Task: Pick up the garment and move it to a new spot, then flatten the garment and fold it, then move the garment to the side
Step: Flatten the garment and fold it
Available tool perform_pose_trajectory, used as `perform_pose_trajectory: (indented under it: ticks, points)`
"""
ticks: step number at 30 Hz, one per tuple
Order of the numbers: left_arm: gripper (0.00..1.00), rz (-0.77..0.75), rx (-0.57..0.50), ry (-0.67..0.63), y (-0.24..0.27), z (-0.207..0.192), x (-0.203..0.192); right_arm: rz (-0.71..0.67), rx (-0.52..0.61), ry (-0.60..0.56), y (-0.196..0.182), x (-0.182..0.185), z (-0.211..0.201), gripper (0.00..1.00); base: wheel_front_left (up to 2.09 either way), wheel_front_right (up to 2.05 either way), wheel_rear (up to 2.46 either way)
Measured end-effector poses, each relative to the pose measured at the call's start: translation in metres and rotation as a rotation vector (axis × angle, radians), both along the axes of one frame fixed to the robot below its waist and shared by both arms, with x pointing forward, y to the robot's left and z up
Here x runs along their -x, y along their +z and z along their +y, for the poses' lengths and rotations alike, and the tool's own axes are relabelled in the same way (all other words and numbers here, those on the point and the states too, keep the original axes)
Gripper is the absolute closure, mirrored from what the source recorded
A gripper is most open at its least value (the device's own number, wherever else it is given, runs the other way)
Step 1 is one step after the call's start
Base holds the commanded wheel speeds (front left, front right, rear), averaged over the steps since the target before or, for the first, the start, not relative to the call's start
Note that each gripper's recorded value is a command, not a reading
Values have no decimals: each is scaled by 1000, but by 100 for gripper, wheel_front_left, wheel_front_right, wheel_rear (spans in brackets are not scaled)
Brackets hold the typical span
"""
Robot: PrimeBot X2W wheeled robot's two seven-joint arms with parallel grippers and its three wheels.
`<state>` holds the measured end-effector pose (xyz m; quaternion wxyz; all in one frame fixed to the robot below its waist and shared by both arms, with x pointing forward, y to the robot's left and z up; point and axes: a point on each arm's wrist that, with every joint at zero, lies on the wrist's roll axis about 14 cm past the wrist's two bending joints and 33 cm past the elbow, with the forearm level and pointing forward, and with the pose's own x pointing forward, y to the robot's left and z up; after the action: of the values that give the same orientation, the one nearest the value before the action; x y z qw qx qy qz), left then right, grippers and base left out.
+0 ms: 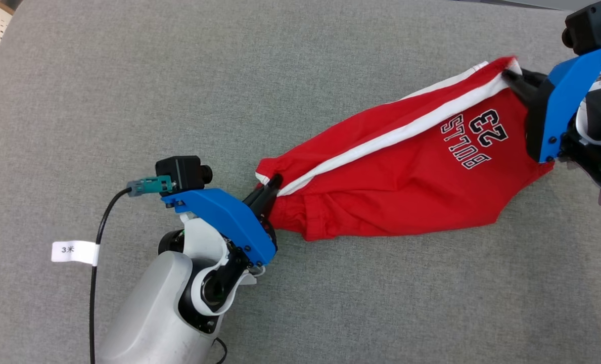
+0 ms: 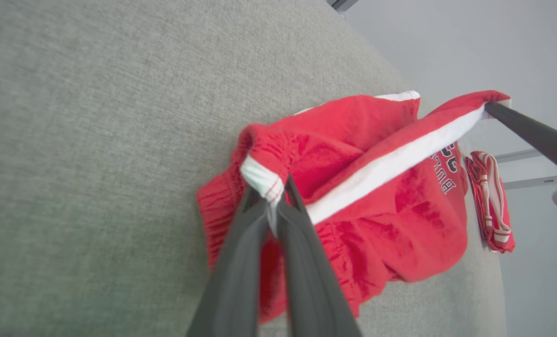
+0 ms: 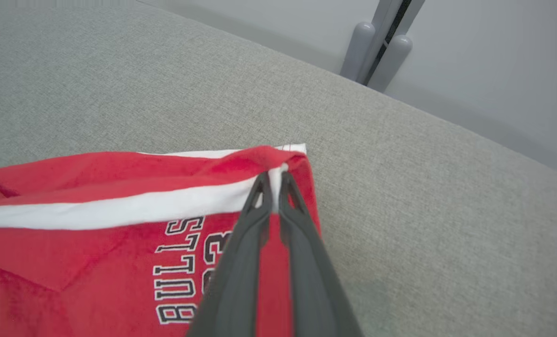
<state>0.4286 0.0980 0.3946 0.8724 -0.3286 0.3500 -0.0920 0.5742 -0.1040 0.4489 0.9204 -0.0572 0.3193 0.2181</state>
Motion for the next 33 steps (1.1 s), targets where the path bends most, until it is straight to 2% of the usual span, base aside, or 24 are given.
perform_pose_trajectory:
  ticks: [1,2,11,18,25,29,33]
  points:
    - [9,1,5,0,0,-1,0,1,-13,0,-1,-1,2,0,0,0,0]
    - [0,-1,6,6,0,-1,0,1,-18,2,-2,-2,4,0,0,0,0]
    - [0,-82,-7,77,16,15,1,-48,-70,6,9,-1,11,0,0,0,0]
    - [0,-322,-31,223,55,45,2,-98,-108,-28,24,13,-1,0,0,0,0]
    - [0,-566,-204,272,75,73,8,-181,-120,-130,35,21,-34,0,0,0,0]
    - [0,-582,-333,225,61,77,14,-249,-132,-176,40,20,-49,0,0,0,0]
    - [0,-602,-413,198,59,78,12,-215,-155,-201,22,26,-49,0,0,0,0]
